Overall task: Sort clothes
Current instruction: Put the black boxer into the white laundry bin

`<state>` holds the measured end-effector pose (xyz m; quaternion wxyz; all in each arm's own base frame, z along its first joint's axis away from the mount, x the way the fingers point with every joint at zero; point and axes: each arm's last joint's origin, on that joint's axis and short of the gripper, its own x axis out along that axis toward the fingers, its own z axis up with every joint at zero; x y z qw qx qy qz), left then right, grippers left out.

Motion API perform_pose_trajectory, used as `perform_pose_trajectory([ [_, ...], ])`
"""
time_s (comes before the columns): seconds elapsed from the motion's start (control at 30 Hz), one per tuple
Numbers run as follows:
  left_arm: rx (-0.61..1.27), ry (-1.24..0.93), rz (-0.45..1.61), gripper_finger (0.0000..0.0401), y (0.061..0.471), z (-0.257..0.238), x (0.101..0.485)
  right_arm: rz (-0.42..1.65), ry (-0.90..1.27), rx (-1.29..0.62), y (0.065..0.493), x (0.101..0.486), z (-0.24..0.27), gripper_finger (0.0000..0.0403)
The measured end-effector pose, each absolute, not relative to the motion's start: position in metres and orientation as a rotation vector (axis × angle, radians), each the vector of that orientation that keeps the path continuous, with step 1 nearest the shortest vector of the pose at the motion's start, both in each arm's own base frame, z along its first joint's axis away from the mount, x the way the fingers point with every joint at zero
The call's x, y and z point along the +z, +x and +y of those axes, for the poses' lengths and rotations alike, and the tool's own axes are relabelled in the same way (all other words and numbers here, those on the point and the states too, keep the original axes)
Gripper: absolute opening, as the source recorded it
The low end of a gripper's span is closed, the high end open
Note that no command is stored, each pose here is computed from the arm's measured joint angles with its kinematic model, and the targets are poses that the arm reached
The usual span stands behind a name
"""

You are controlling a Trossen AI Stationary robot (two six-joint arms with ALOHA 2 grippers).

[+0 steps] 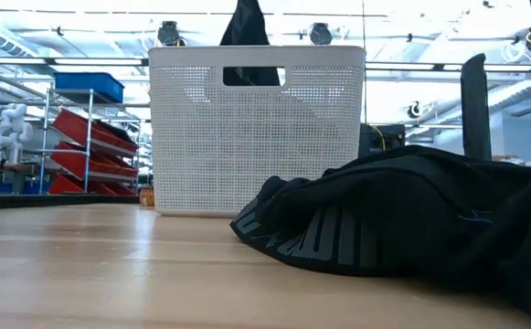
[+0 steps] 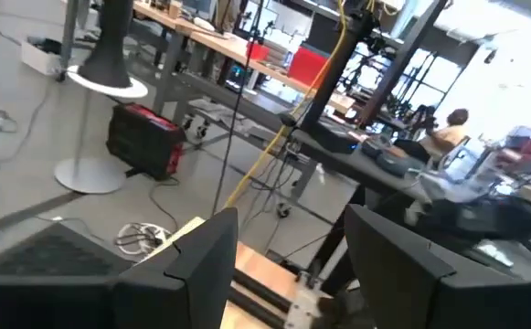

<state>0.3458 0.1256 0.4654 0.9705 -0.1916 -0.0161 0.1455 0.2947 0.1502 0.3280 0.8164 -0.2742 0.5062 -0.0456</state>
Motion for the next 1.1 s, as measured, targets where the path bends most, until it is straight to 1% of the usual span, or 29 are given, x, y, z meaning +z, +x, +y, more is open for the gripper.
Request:
perform_pose_trajectory([
  [0.1, 0.274, -0.452, -0.039, 0.0212, 0.346, 0.126, 0.466, 0.953, -0.527, -0.092, 0.272, 0.37, 0.136, 0.0238],
  [0.2, 0.214, -0.548, -0.035, 0.0215, 0.345, 0.128, 0.465, 0.822, -0.482, -0.102, 0.248, 0.405, 0.112, 0.0238],
  [0.3, 0.129, -0.643, -0.036, 0.0231, 0.344, 0.128, 0.467, 0.712, -0.414, -0.1, 0.224, 0.429, 0.079, 0.0238],
  [0.4, -0.024, -0.608, -0.093, 0.0248, 0.344, 0.126, 0.477, 0.551, -0.322, -0.072, 0.197, 0.444, 0.048, 0.0238],
  [0.47, -0.147, -0.571, -0.174, 0.0252, 0.343, 0.119, 0.489, 0.43, -0.266, -0.066, 0.182, 0.445, 0.032, 0.0238],
  [0.53, -0.188, -0.629, -0.253, 0.0253, 0.342, 0.115, 0.498, 0.335, -0.223, -0.078, 0.17, 0.439, 0.021, 0.0238],
  [0.57, -0.159, -0.705, -0.278, 0.0252, 0.342, 0.116, 0.499, 0.307, -0.21, -0.084, 0.166, 0.434, 0.017, 0.0238],
  [0.67, -0.016, -1.04, -0.301, 0.0251, 0.345, 0.123, 0.492, 0.253, -0.192, -0.111, 0.162, 0.415, 0.01, 0.0238],
  [0.73, 0.024, -1.144, -0.301, 0.0251, 0.349, 0.127, 0.485, 0.218, -0.189, -0.125, 0.166, 0.403, 0.008, 0.0238],
  [0.83, 0.015, -1.152, -0.3, 0.0251, 0.353, 0.127, 0.483, 0.11, -0.224, -0.159, 0.18, 0.387, 0.005, 0.0238],
  [0.93, 0.014, -1.154, -0.29, 0.0251, 0.356, 0.128, 0.48, -0.027, -0.28, -0.24, 0.198, 0.375, -0.007, 0.0238],
  [1.1, 0.018, -1.153, -0.286, 0.0251, 0.358, 0.129, 0.478, -0.238, -0.262, -0.387, 0.222, 0.37, -0.035, 0.0238],
])
